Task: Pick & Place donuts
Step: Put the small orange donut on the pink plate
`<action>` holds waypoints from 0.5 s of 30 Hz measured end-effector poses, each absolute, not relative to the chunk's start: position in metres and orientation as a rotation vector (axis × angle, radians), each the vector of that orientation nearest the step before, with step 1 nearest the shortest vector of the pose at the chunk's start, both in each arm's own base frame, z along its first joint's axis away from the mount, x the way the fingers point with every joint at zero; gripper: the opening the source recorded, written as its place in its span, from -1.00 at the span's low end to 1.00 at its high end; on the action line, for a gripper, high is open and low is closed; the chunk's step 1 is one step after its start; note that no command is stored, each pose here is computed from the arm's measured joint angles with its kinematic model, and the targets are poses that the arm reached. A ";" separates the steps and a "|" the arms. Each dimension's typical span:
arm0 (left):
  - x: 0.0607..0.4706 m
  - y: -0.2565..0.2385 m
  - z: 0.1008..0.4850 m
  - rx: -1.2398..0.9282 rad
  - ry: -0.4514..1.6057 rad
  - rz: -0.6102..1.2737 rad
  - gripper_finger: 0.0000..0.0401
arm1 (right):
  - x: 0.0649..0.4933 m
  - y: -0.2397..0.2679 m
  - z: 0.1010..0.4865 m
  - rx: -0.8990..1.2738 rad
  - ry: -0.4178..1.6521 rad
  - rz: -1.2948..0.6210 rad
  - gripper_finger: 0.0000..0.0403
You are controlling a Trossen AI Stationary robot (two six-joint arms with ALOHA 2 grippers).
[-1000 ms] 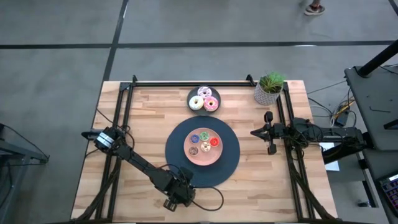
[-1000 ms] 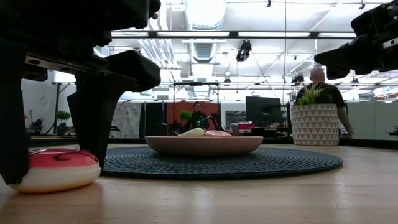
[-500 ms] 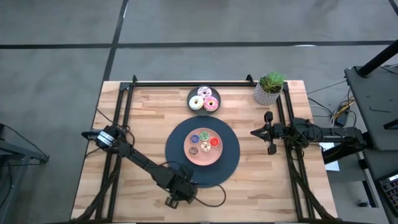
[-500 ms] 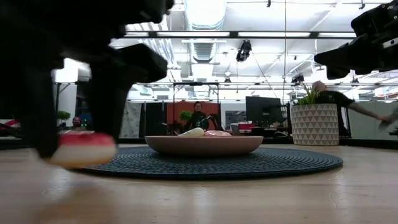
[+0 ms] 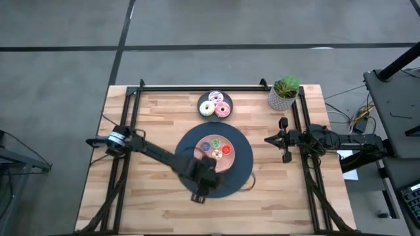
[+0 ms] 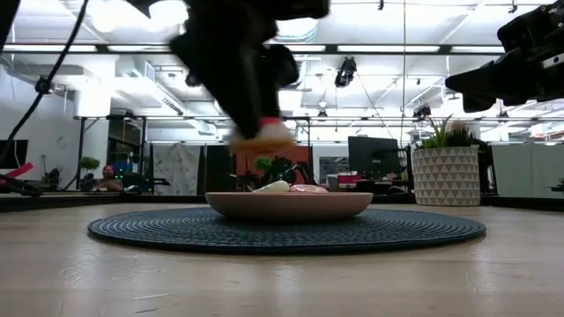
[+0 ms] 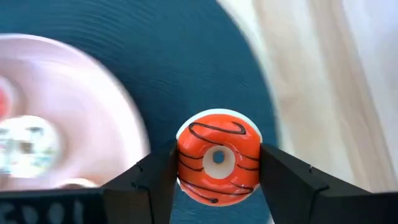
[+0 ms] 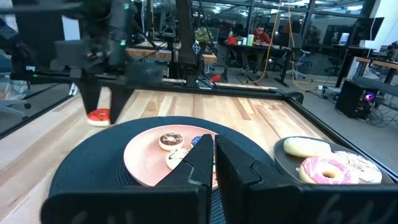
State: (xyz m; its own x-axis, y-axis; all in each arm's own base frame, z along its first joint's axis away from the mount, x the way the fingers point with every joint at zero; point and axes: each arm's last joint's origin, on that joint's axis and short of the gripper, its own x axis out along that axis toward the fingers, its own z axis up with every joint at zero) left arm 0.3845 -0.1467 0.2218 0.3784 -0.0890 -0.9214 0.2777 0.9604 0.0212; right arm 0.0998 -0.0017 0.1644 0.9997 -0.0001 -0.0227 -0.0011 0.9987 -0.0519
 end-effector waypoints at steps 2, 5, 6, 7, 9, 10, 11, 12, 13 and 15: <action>0.392 -0.133 0.228 0.158 1.145 -0.205 -0.09 | 0.100 -0.002 0.164 -0.052 0.023 0.000 -0.96; 0.401 -0.114 0.235 0.118 1.124 -0.157 -0.09 | 0.100 -0.002 0.164 -0.052 0.023 0.000 -0.96; 0.403 -0.108 0.237 0.108 1.117 -0.144 -0.09 | 0.100 -0.002 0.164 -0.052 0.023 0.000 -0.96; 0.405 -0.103 0.239 0.099 1.110 -0.132 -0.09 | 0.100 -0.002 0.164 -0.052 0.023 0.000 -0.96; 0.408 -0.092 0.240 0.085 1.105 -0.110 -0.09 | 0.100 -0.002 0.164 -0.052 0.023 0.000 -0.96; 0.409 -0.087 0.241 0.079 1.105 -0.100 -0.09 | 0.100 -0.002 0.164 -0.052 0.023 0.000 -0.96; 0.410 -0.083 0.241 0.074 1.105 -0.091 -0.09 | 0.100 -0.002 0.164 -0.052 0.023 0.000 -0.96; 0.411 -0.078 0.241 0.068 1.106 -0.082 -0.09 | 0.100 -0.002 0.164 -0.052 0.023 0.000 -0.96; 0.412 -0.075 0.240 0.063 1.106 -0.074 -0.09 | 0.100 -0.002 0.164 -0.052 0.023 0.000 -0.96; 0.413 -0.068 0.239 0.060 1.110 -0.062 -0.09 | 0.100 -0.002 0.164 -0.052 0.023 0.000 -0.96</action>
